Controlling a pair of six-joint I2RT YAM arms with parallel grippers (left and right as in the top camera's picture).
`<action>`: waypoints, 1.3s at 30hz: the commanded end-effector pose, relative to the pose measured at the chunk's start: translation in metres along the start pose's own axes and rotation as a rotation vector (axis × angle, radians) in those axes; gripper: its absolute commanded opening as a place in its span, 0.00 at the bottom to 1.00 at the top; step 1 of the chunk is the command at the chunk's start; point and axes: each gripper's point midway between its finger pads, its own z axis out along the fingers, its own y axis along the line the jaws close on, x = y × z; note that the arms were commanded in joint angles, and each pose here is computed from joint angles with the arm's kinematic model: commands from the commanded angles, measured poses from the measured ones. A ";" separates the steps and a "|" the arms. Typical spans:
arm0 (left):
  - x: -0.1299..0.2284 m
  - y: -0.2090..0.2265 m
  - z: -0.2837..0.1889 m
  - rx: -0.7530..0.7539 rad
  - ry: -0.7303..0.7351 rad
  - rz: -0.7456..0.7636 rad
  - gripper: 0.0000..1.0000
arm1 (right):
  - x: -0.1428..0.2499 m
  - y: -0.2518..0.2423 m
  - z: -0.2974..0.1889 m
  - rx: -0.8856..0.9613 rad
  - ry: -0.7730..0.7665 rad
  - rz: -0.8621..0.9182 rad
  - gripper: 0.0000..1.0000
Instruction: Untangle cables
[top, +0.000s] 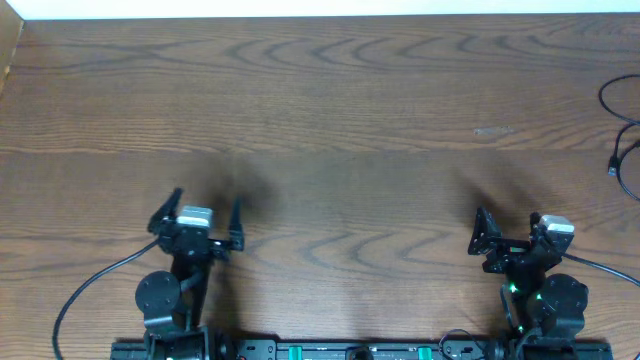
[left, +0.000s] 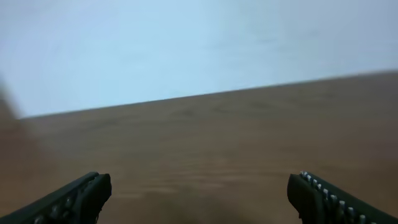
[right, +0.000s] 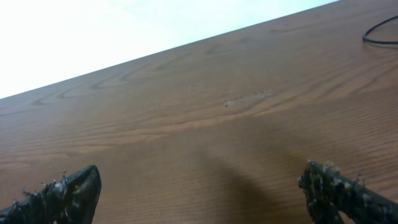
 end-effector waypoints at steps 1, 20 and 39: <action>0.002 0.045 -0.009 -0.274 -0.020 -0.124 0.96 | 0.000 0.000 0.000 -0.001 -0.002 0.012 0.99; 0.047 0.045 -0.012 -0.318 0.055 -0.146 0.96 | 0.000 0.000 0.000 -0.001 -0.002 0.012 0.99; 0.055 0.018 -0.007 -0.183 0.091 -0.144 0.96 | 0.000 0.000 0.000 -0.001 -0.002 0.012 0.99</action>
